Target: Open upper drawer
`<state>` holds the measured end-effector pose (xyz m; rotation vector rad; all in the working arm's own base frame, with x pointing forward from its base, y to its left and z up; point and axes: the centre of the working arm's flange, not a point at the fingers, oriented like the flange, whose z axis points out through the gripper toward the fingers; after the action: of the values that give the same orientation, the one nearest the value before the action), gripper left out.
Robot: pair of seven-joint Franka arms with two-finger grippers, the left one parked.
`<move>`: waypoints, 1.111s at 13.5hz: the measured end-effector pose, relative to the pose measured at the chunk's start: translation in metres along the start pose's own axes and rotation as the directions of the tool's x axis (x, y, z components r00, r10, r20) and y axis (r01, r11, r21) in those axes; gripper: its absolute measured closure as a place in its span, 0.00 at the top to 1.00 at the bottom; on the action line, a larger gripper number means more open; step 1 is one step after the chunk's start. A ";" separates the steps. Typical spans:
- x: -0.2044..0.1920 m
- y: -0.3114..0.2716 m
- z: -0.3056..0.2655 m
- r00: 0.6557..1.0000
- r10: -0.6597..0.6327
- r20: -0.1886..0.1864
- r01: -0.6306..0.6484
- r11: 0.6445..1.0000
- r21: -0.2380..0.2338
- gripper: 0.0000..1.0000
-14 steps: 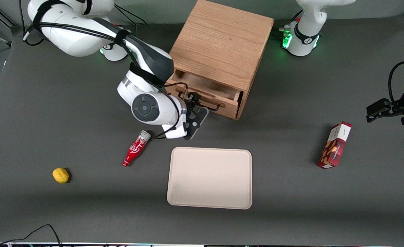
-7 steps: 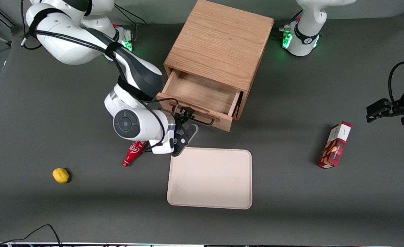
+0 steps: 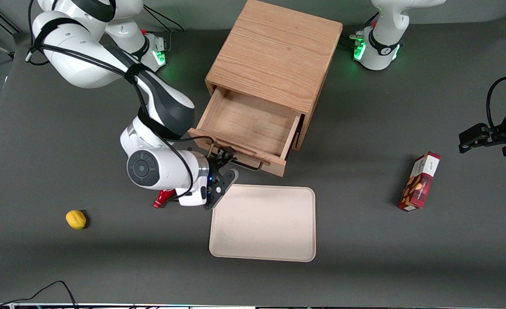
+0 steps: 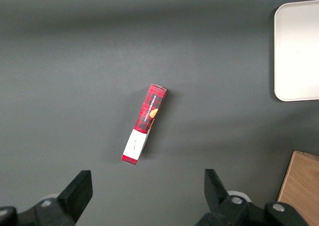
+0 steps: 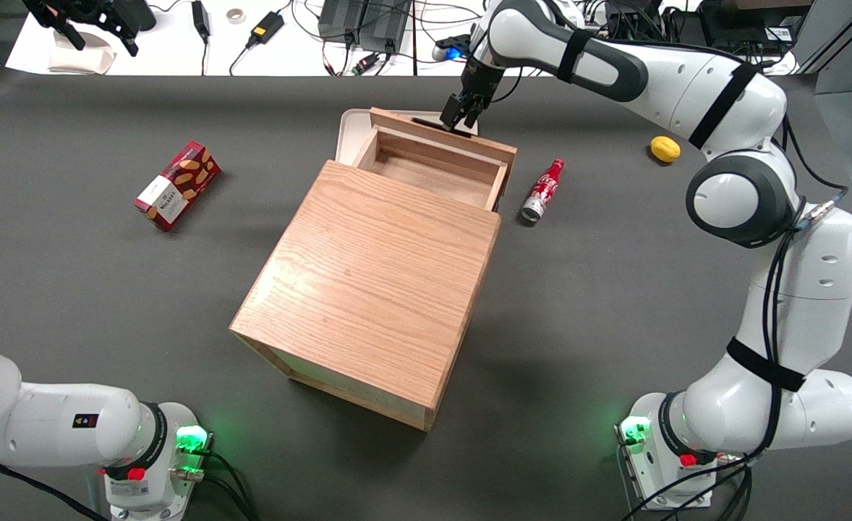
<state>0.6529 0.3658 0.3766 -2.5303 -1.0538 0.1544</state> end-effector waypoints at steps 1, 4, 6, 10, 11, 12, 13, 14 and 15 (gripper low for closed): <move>0.001 0.007 -0.001 1.000 0.004 -0.010 -0.004 1.000 0.002 1.00; 0.004 0.023 -0.006 0.999 0.000 -0.034 0.000 1.000 -0.005 1.00; 0.006 0.030 -0.011 0.999 -0.005 -0.051 0.004 1.000 -0.014 1.00; 0.004 0.050 -0.023 0.997 -0.011 -0.077 0.008 0.999 -0.044 1.00; 0.004 0.054 -0.026 0.997 -0.010 -0.082 0.006 0.999 -0.050 1.00; 0.003 0.057 -0.027 0.996 -0.012 -0.084 0.007 0.998 -0.056 1.00; 0.003 0.061 -0.028 0.996 -0.017 -0.086 0.012 0.998 -0.062 1.00; 0.002 0.063 -0.027 0.996 -0.022 -0.086 0.016 0.998 -0.066 1.00; 0.002 0.065 -0.027 0.996 -0.023 -0.085 0.017 0.998 -0.067 1.00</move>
<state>0.7034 0.3174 0.3757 -2.5599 -1.0672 0.0053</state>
